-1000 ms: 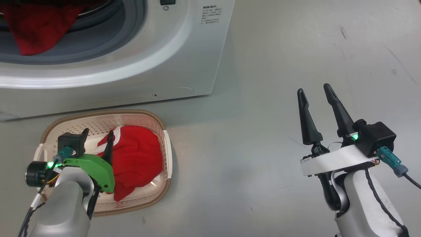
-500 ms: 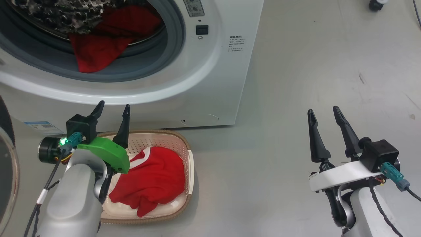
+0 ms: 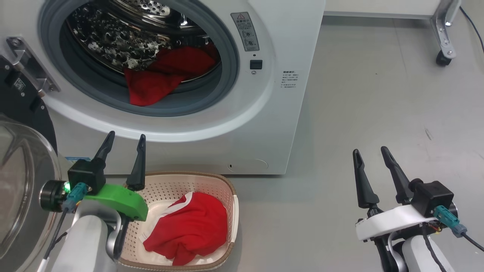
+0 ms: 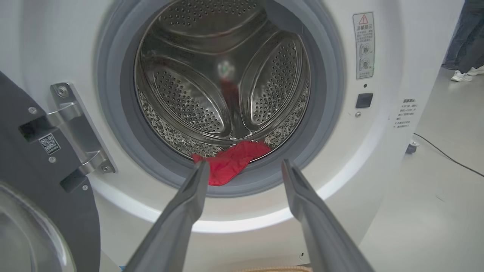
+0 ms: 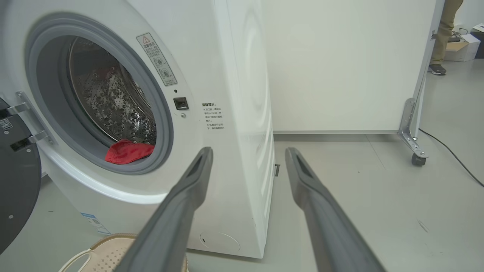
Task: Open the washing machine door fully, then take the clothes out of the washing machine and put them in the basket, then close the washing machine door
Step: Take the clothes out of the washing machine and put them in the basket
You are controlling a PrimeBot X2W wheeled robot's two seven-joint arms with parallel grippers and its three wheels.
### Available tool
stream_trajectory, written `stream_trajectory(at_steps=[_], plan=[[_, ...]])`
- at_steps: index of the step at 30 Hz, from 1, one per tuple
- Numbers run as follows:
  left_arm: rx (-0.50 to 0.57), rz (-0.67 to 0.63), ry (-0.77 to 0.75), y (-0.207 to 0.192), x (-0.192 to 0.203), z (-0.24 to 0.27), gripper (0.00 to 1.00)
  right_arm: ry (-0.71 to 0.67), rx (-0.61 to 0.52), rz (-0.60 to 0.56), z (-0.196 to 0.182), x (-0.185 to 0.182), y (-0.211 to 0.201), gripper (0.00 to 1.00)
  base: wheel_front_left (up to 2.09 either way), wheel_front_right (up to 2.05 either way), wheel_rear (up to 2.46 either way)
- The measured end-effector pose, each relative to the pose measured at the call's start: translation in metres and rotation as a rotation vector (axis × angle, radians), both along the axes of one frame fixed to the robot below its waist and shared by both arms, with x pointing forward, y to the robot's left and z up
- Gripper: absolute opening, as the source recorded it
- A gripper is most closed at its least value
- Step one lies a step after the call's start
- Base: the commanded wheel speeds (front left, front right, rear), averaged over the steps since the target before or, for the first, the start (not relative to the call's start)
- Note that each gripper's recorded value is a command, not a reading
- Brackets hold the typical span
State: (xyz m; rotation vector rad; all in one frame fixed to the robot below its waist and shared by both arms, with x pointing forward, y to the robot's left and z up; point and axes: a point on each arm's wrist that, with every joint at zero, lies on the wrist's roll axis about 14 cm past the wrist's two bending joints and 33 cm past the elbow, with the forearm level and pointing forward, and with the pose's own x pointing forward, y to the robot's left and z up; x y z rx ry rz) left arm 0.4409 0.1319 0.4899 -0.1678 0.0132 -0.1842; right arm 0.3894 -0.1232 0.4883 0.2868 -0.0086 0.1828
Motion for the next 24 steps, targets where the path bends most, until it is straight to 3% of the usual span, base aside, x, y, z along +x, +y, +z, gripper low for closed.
stream_trajectory(at_steps=[24], plan=[[-0.015,0.006,-0.054,-0.003,-0.031,0.011,1.00,-0.025,0.006,-0.006,0.008,-0.006,-0.002,1.00,0.00,0.00,0.00]])
